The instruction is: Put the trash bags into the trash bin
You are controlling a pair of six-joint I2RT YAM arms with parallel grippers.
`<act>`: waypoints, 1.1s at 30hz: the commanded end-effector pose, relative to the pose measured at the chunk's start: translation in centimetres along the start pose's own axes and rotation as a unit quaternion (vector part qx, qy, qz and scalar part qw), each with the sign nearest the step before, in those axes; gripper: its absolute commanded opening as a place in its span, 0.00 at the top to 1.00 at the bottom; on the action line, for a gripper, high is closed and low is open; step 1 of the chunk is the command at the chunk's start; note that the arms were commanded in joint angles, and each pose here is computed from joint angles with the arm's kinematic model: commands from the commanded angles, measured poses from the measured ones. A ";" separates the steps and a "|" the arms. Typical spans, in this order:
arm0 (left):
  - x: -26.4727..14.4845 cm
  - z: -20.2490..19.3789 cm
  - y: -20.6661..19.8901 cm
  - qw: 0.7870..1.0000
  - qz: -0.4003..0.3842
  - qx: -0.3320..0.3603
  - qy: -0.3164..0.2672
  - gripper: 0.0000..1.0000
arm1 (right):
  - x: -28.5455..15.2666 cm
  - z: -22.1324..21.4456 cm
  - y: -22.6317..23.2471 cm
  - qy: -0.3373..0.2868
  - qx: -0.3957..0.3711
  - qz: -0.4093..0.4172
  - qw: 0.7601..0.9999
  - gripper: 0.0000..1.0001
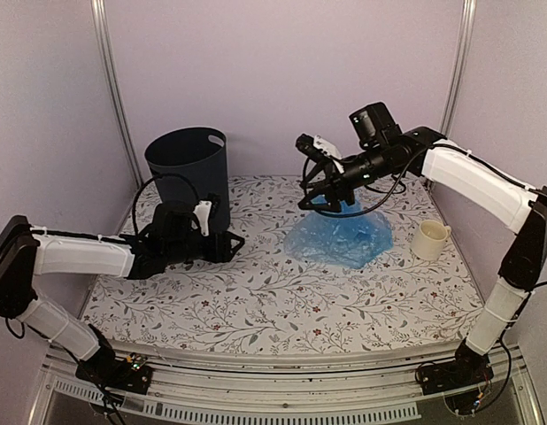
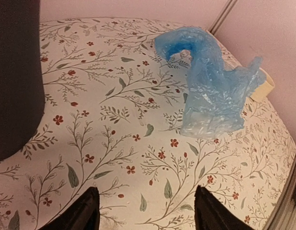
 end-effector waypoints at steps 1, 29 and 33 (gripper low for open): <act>1.0 2.4 -1.9 0.991 -0.109 0.052 -0.051 0.31 | -5.5 -3.7 -4.5 -0.002 0.093 -0.041 0.995 0.33; 4.3 0.5 -4.0 0.984 -0.173 0.034 -0.016 0.32 | -1.5 -11.4 -7.7 0.281 -0.178 -0.116 0.936 0.17; 3.7 0.2 -3.9 0.985 -0.169 0.030 -0.017 0.32 | 0.6 -12.3 -8.6 0.315 -0.183 -0.111 0.925 0.26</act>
Point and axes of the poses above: each gripper's point midway between its finger pads, its own x axis out along the fingers, its own y axis along the line the jaws close on, z = x × y, the point moved 10 cm from there along -x, back along the fingers, and after that the axes turned 15 degrees about x, right-handed, at the moved point
